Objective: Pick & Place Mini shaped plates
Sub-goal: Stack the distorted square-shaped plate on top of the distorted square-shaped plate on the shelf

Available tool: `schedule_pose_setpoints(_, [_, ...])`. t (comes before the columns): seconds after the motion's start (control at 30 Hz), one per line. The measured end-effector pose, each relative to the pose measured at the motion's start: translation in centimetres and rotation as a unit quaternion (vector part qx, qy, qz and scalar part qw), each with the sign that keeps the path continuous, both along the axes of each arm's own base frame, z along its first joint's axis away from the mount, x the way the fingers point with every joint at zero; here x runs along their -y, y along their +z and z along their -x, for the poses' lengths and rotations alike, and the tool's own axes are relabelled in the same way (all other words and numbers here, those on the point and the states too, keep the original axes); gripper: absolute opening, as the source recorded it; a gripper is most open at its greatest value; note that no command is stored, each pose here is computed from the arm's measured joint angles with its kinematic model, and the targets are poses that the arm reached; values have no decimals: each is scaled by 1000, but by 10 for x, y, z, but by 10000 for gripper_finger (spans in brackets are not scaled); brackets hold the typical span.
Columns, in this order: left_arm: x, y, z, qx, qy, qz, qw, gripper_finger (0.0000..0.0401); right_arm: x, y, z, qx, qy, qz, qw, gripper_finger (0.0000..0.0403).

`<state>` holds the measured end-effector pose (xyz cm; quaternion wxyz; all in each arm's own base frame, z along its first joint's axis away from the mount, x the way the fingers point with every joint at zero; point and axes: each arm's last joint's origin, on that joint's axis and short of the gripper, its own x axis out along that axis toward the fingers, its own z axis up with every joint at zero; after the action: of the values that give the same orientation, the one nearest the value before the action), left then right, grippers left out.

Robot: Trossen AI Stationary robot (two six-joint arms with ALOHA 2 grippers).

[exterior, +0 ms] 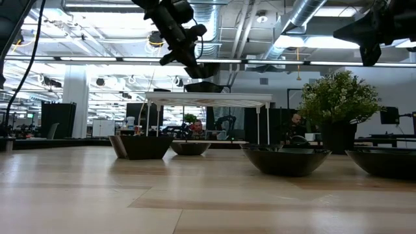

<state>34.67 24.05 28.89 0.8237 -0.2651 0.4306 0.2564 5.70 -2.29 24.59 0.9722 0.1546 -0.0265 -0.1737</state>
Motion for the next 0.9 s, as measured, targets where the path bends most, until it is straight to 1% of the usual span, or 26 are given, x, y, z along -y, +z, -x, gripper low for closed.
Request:
schedule_pose_setpoints(0.2, [-1,-4,-2,-6,-9,-1,1000,4,0,0,0,0,0,0,1000,6])
schedule_pose_setpoints(0.5, [-6,-18,-4,-23,1,15,1000,4,0,0,0,0,0,0,1000,6])
schedule_pose_setpoints(0.9, [-5,-18,-5,-17,20,26,999,4,0,0,0,0,0,0,1000,6])
